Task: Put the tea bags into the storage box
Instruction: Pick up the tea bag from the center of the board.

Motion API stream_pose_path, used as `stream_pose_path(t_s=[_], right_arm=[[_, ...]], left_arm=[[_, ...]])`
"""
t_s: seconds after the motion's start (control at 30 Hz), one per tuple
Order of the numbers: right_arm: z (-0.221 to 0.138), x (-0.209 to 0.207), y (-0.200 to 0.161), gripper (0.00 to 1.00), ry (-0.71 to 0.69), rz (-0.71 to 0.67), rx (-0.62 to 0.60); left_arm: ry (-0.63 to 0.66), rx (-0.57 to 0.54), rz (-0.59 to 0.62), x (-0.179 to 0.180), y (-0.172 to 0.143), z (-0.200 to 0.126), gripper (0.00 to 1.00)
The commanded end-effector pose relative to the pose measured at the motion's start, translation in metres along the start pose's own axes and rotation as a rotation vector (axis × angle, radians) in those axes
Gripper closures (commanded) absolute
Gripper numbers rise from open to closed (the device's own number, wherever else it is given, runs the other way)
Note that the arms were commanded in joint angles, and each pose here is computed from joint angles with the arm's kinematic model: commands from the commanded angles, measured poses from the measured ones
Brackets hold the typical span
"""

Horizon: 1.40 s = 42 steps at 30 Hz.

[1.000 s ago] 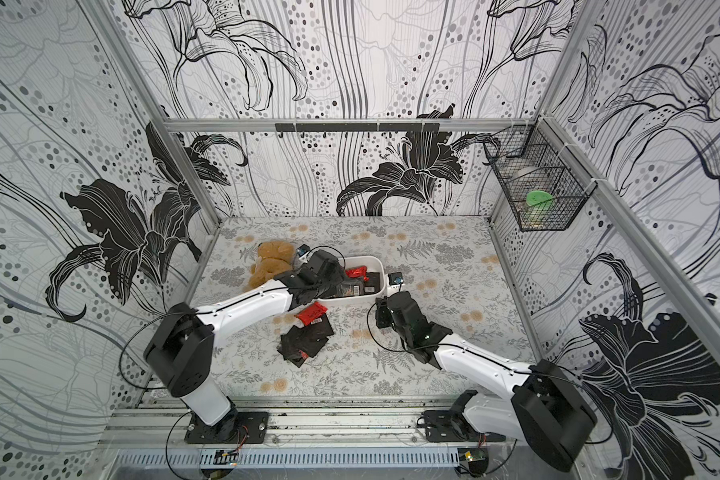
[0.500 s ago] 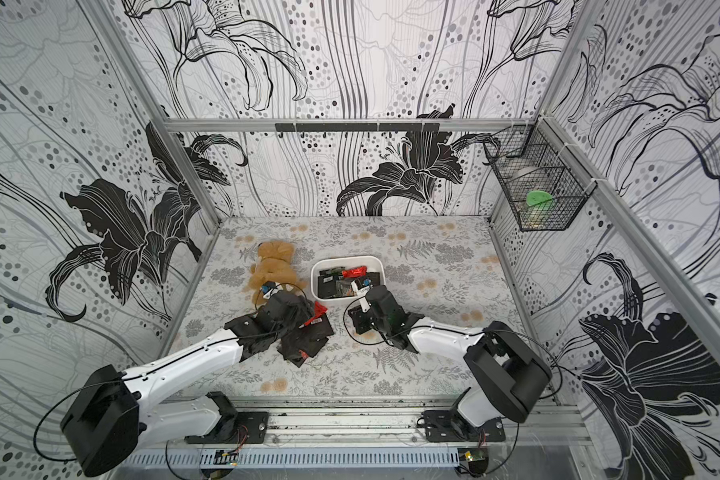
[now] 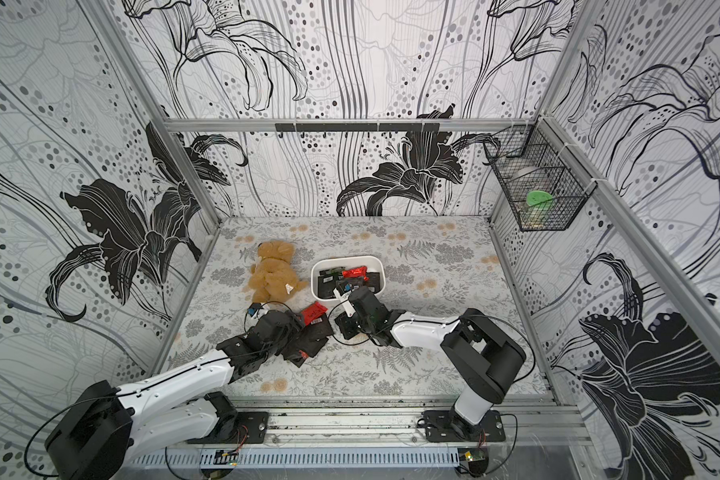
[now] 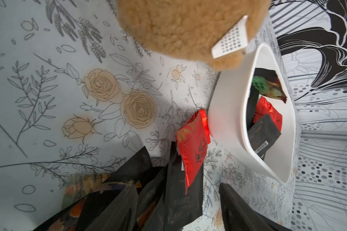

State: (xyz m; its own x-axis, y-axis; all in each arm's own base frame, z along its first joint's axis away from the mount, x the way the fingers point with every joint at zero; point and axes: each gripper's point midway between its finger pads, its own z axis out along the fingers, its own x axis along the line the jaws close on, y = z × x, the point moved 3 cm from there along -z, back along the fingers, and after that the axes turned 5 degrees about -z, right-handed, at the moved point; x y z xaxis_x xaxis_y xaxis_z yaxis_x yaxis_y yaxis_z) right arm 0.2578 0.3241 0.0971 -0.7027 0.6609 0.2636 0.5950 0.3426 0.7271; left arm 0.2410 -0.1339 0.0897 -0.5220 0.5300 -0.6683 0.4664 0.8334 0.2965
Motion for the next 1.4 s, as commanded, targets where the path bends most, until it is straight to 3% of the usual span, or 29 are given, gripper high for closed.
stream_pose_path(t_s=[0.0, 0.53, 0.93, 1.37], right_arm=[[-0.003, -0.001, 0.004, 0.84, -0.02, -0.019, -0.004], [-0.01, -0.002, 0.008, 0.87, -0.04, -0.029, -0.026], [-0.016, -0.003, 0.01, 0.86, -0.048, -0.032, -0.047], [-0.017, -0.001, 0.011, 0.86, -0.038, -0.033, -0.052]], left_arm=[[-0.095, -0.014, -0.094, -0.024, 0.001, 0.004, 0.34], [-0.042, -0.038, -0.089, -0.03, -0.002, 0.031, 0.47], [-0.118, -0.042, -0.151, -0.051, 0.001, 0.038, 0.53], [-0.098, -0.014, -0.162, -0.046, -0.006, 0.05, 0.59]])
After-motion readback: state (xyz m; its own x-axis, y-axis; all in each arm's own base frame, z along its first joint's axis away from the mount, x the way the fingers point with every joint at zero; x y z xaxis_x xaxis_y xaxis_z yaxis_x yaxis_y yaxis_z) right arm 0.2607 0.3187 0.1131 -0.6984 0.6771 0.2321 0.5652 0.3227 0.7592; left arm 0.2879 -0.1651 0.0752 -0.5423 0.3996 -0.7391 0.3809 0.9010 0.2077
